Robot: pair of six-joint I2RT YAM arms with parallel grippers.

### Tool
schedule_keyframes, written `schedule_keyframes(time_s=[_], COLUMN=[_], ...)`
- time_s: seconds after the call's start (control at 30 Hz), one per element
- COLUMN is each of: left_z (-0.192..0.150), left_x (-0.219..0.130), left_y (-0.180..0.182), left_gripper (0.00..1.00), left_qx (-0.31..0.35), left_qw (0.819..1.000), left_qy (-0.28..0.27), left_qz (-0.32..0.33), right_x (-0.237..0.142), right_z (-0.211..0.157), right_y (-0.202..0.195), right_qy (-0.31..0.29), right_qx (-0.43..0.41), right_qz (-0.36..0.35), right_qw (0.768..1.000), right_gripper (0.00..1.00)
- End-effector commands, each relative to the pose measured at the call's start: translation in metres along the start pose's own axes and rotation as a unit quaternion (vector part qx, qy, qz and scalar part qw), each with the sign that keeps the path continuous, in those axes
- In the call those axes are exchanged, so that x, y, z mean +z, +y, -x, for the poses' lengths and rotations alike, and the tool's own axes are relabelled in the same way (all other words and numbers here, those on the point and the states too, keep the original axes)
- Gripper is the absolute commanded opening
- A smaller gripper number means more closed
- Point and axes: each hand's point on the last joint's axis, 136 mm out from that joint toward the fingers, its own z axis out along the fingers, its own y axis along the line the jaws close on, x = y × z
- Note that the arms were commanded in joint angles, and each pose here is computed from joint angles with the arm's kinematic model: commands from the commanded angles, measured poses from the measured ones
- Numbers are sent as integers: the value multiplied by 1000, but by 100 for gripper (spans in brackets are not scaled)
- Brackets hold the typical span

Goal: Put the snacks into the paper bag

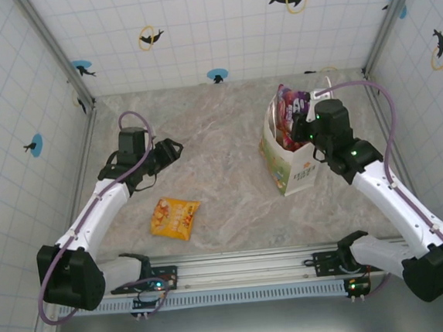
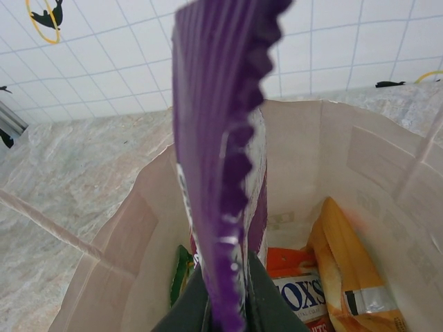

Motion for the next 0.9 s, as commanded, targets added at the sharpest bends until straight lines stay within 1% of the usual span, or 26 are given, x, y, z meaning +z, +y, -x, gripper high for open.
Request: schedule_keyframes(time_s=[0.0,0.2,0.23,0.27,0.33,0.37,0.43,0.5,0.67,0.87], left_z=[6,7,6,6,6,5,6,5,-2,-21], left_x=[-3,-5,-5,-5,-5,-5,-5,-6,-11,-22], left_y=[-11,-11,-11,-11,-11,-11,-11,-11,-8,-3], left_gripper=[69,69,69,69,69,69,69,69,69,69], left_qx=[16,18,19,19,19,17,11,8,0,-43], left_qw=[1000,1000,1000,1000,1000,1000,1000,1000,1000,998], left_qy=[-7,-10,-10,-10,-9,-7,-7,-3,18,51], left_qz=[-14,-13,-13,-13,-12,-12,-10,-8,6,18], right_x=[-9,-9,-8,-8,-10,-12,-18,-25,-45,-63], right_z=[33,30,29,29,32,34,40,46,55,54], right_y=[11,9,9,9,10,10,10,11,20,57], right_qy=[-41,-39,-39,-38,-36,-38,-43,-51,-68,-51], right_qx=[16,18,19,20,23,24,25,28,32,29], right_qz=[21,18,18,18,19,17,15,16,47,141], right_qw=[999,999,999,999,999,999,999,998,996,988], right_gripper=[2,7,9,13,28,33,41,43,45,46])
